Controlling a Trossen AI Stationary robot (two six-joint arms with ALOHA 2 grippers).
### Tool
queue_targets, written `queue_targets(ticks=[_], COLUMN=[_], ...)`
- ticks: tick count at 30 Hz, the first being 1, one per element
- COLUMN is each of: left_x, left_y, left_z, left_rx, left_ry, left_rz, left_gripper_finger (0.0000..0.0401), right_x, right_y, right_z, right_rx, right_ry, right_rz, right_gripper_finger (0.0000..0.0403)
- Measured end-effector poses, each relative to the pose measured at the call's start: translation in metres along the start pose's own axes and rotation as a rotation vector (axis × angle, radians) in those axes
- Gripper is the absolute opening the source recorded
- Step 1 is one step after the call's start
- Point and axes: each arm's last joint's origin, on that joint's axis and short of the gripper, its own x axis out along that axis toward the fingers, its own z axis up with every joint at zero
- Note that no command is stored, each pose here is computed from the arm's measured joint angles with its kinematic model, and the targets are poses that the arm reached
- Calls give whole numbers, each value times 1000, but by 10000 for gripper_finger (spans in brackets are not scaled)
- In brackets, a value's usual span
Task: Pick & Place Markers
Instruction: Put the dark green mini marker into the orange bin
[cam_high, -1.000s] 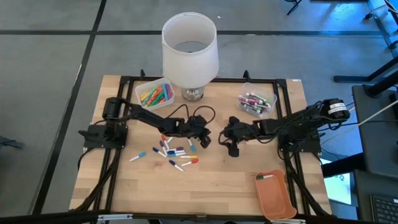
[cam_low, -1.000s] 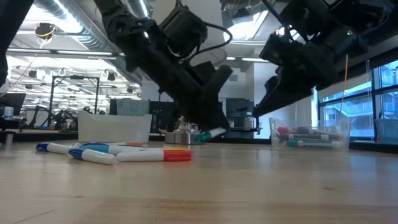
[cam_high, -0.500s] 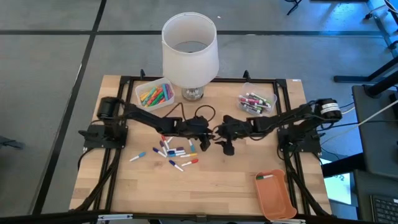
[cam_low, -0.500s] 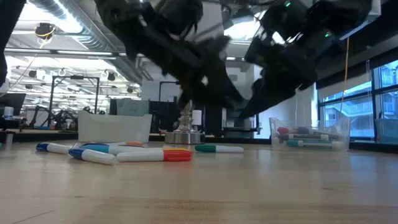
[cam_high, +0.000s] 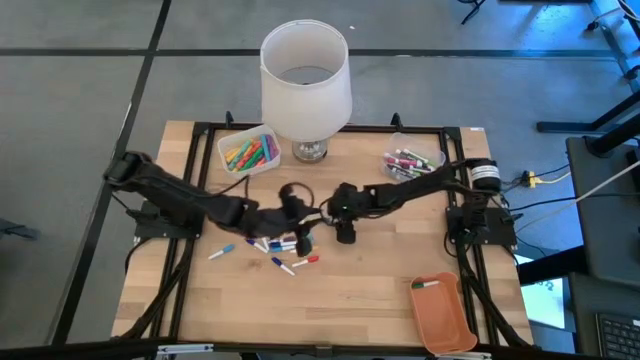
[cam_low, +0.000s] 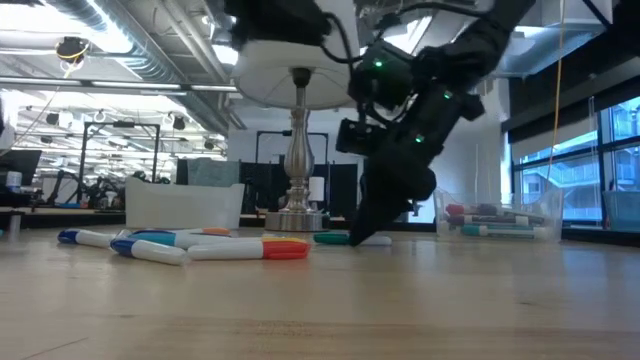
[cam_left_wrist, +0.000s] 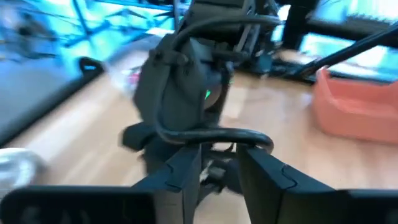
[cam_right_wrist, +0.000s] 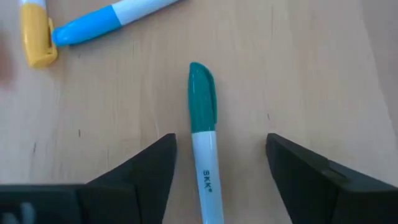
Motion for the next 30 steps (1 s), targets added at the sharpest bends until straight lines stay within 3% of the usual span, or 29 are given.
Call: queue_targets(ticks=[4, 11, 18, 24, 30], left_x=[-19, -29, -31, -33, -32], left_y=[-5, -8, -6, -3, 3], left_z=[-3, -9, -14, -24, -29], left_rx=[43, 60, 79, 99, 27], left_ry=[-15, -18, -7, 102, 148], left_rz=[122, 214, 271, 237, 259], left_gripper_finger=[87, 73, 65, 64, 64], right_x=[7, 8, -14, -87, -165], right_y=[0, -1, 5, 30, 62], right_z=[2, 5, 12, 18, -6], right_rx=[6, 59, 115, 137, 181], right_ry=[91, 172, 281, 358, 463], right_rz=[2, 48, 53, 59, 16], right_gripper_finger=[189, 33, 33, 33, 33])
